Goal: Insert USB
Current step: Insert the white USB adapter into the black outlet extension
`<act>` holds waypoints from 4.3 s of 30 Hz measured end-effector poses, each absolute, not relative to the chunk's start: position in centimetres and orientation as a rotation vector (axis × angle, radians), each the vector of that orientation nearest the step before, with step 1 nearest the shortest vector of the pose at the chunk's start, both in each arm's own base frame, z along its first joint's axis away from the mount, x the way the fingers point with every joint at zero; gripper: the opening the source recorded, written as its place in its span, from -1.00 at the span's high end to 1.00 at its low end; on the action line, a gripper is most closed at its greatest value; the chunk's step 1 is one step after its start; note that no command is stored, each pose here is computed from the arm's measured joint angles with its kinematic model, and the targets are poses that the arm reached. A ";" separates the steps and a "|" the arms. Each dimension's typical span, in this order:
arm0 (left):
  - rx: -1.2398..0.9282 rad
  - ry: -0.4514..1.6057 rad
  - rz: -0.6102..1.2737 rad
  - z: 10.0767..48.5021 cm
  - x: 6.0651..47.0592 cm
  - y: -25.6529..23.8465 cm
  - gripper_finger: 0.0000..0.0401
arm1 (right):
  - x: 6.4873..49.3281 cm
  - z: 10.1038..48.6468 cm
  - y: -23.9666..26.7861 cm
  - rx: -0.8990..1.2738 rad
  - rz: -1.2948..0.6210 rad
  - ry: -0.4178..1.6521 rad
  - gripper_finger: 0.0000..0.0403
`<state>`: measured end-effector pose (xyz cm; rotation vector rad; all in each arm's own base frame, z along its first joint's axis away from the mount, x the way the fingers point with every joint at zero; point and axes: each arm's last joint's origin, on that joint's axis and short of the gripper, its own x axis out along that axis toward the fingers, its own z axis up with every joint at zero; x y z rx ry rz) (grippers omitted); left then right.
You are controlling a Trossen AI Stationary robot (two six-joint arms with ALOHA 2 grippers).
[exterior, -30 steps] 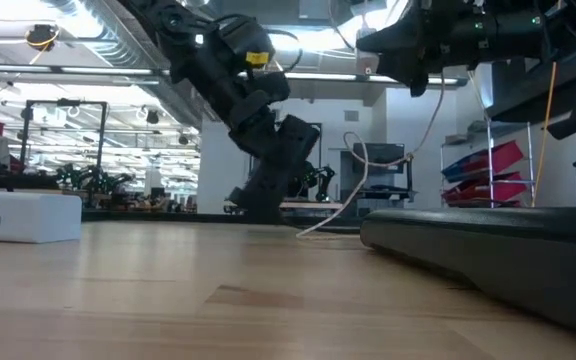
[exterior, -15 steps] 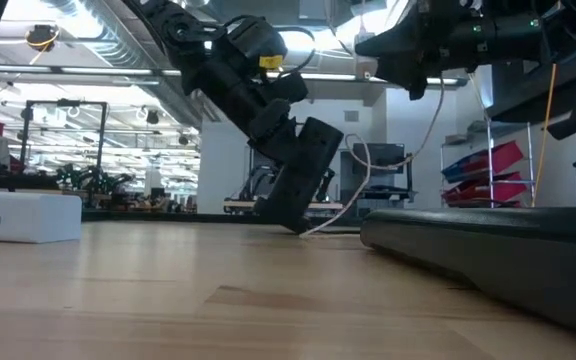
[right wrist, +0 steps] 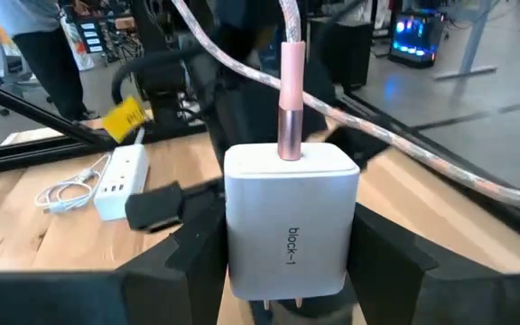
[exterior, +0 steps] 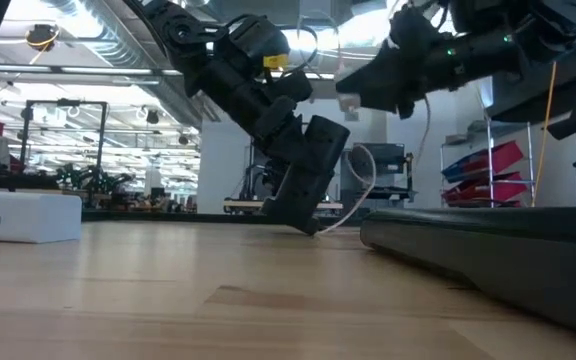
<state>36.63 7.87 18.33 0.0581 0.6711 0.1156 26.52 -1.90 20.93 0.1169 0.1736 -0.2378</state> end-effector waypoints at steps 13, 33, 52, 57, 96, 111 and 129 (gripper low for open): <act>0.059 0.666 0.068 18.3 36.7 7.4 -0.29 | 28.1 19.4 -2.2 0.117 -0.334 0.279 0.14; 0.090 0.656 0.118 19.0 36.5 7.2 -0.30 | 27.8 18.8 -2.2 0.130 -0.339 0.342 0.14; 0.089 0.641 0.077 20.4 35.9 7.1 -0.86 | 28.1 18.9 -2.1 0.135 -0.317 0.378 0.14; 0.130 0.698 0.128 21.5 34.7 7.2 -0.86 | 28.1 19.1 -2.1 0.132 -0.317 0.372 0.14; -0.056 0.121 0.092 11.4 26.8 8.5 -0.86 | 28.8 21.1 -1.8 0.115 -0.181 0.168 0.14; -0.099 0.112 -0.001 7.0 30.4 8.7 -0.86 | 28.8 21.1 -1.8 0.112 -0.173 0.170 0.14; -0.082 0.118 0.022 6.2 31.3 9.2 -0.63 | 28.8 21.1 -1.8 0.112 -0.172 0.168 0.14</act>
